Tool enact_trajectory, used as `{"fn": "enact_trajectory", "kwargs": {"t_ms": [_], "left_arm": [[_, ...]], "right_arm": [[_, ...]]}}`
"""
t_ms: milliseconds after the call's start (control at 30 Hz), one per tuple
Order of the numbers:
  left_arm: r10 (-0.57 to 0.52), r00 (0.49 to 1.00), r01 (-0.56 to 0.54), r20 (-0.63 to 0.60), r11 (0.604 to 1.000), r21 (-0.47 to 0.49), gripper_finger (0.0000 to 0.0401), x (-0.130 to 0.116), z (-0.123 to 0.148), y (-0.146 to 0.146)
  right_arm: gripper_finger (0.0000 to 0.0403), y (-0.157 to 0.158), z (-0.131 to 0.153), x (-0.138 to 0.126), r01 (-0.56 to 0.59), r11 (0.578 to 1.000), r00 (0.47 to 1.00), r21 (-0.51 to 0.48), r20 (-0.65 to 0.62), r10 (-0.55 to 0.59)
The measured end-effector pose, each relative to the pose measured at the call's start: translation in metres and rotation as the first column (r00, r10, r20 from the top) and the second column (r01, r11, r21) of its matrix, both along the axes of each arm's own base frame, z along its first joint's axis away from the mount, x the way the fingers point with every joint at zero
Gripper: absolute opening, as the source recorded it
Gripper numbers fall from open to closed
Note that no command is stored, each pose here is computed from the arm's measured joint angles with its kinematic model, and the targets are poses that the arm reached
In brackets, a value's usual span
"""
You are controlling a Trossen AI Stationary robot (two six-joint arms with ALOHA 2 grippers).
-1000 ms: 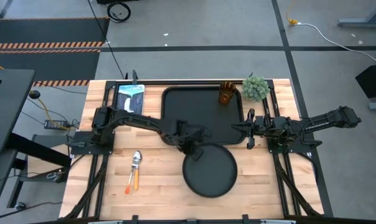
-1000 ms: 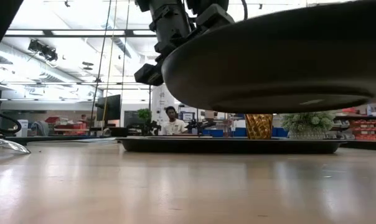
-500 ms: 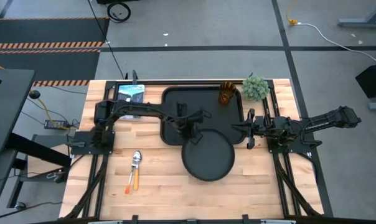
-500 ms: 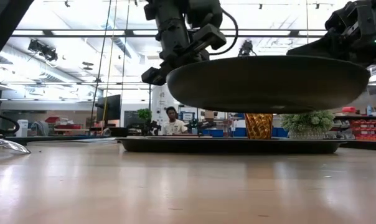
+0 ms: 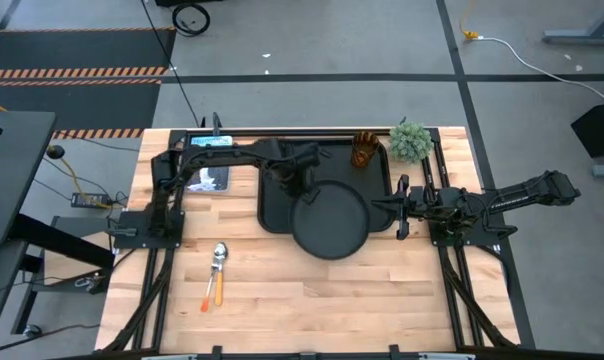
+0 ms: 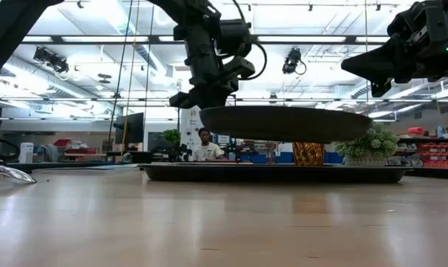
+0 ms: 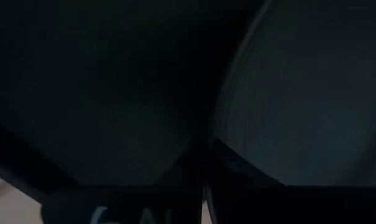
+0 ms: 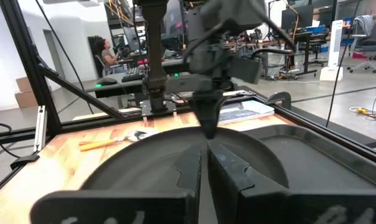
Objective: Pick and place plate/cup/fork/spoon on tray
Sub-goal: Put the black plate on the black tray
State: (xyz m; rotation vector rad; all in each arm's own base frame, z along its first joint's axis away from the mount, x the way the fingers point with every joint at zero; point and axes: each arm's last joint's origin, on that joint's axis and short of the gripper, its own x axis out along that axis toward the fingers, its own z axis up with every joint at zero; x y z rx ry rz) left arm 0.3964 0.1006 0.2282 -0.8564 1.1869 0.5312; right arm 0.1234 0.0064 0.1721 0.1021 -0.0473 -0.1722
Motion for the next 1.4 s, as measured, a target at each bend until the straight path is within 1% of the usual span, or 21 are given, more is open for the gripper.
{"fn": "enact_trajectory", "kwargs": {"t_ms": [133, 233, 400, 533, 633, 767, 933, 1100, 1267, 1400], "left_arm": [[0.016, 1.000, -0.016, 0.000, 1.000, 0.010, 0.0013, -0.004, 0.000, 0.016], [0.034, 0.999, -0.034, -0.019, 0.999, 0.042, 0.0013, -0.008, -0.002, 0.026], [0.064, 0.997, -0.061, -0.043, 0.996, 0.062, 0.0013, -0.009, -0.016, 0.046], [0.086, 0.994, -0.082, -0.062, 0.995, 0.056, 0.0013, -0.010, -0.029, 0.061], [0.108, 0.993, -0.106, -0.053, 0.993, 0.052, 0.0013, -0.010, -0.037, 0.072], [0.134, 0.991, -0.133, -0.017, 0.989, 0.066, 0.0013, -0.009, -0.040, 0.084], [0.159, 0.987, -0.161, 0.026, 0.984, 0.076, 0.0013, -0.007, -0.040, 0.091], [0.169, 0.985, -0.171, 0.028, 0.983, 0.072, 0.0013, -0.006, -0.041, 0.090], [0.186, 0.982, -0.188, 0.039, 0.981, 0.056, 0.0013, 0.000, -0.055, 0.093], [0.187, 0.982, -0.188, 0.038, 0.982, 0.021, 0.0013, 0.004, -0.068, 0.095]], "right_arm": [[0.0034, 0.000, 0.000, 0.000, 0.000, 1.000, 1.000, 0.000, 0.000, 0.000], [0.0034, 0.000, 0.000, 0.000, 0.000, 1.000, 1.000, 0.000, 0.000, 0.000], [0.0034, 0.000, 0.000, 0.000, 0.000, 1.000, 1.000, 0.000, 0.000, 0.000], [0.0034, 0.000, 0.000, 0.000, 0.000, 1.000, 1.000, 0.000, 0.000, 0.000], [0.0034, 0.000, 0.000, 0.000, 0.000, 1.000, 1.000, 0.000, 0.000, 0.000], [0.0034, 0.000, 0.000, 0.000, -0.001, 1.000, 1.000, 0.000, 0.000, 0.001], [0.0034, 0.000, 0.000, 0.000, 0.000, 1.000, 1.000, 0.000, 0.001, 0.000], [0.0034, 0.000, 0.000, 0.000, 0.000, 1.000, 1.000, 0.000, 0.001, 0.000], [0.0034, 0.000, 0.000, 0.000, -0.001, 1.000, 1.000, 0.000, 0.001, 0.001], [0.0034, 0.000, 0.000, 0.000, 0.000, 1.000, 1.000, 0.000, 0.001, 0.000]]}}
